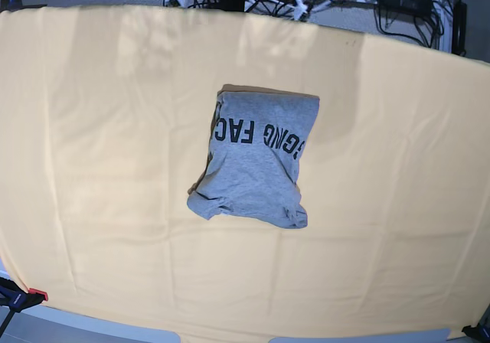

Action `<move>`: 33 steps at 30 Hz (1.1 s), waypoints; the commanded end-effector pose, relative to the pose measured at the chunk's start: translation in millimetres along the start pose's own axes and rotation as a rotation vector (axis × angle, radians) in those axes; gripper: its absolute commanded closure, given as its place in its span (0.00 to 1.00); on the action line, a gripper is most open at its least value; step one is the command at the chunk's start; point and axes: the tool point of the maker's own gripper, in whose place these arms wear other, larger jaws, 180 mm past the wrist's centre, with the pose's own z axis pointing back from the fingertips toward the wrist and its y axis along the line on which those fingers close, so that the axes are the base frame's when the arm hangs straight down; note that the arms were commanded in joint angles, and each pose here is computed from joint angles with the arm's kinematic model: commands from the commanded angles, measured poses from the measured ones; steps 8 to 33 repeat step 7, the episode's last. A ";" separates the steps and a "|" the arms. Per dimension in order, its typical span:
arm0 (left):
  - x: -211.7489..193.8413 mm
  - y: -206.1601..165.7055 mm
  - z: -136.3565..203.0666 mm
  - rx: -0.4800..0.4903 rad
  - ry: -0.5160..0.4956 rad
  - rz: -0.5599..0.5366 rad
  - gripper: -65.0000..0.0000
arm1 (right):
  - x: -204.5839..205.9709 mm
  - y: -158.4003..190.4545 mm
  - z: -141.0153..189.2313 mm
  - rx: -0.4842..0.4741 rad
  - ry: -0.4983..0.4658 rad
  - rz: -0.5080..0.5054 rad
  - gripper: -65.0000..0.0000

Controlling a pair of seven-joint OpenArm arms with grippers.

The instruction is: Layout the t-shirt on the table in an organized manner, then fold the t-shirt properly

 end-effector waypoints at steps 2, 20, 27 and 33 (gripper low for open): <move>2.4 -4.8 -0.8 -0.015 -0.002 0.001 1.00 | -0.8 3.8 -1.7 -0.007 0.000 0.001 1.00; 3.3 -19.0 -4.6 -0.048 0.004 -0.011 1.00 | 1.7 10.8 -2.8 0.014 -0.017 -0.002 1.00; 3.3 -19.0 -4.6 -0.048 0.004 -0.011 1.00 | 1.7 10.8 -2.8 0.014 -0.017 -0.002 1.00; 3.3 -19.0 -4.6 -0.048 0.004 -0.011 1.00 | 1.7 10.8 -2.8 0.014 -0.017 -0.002 1.00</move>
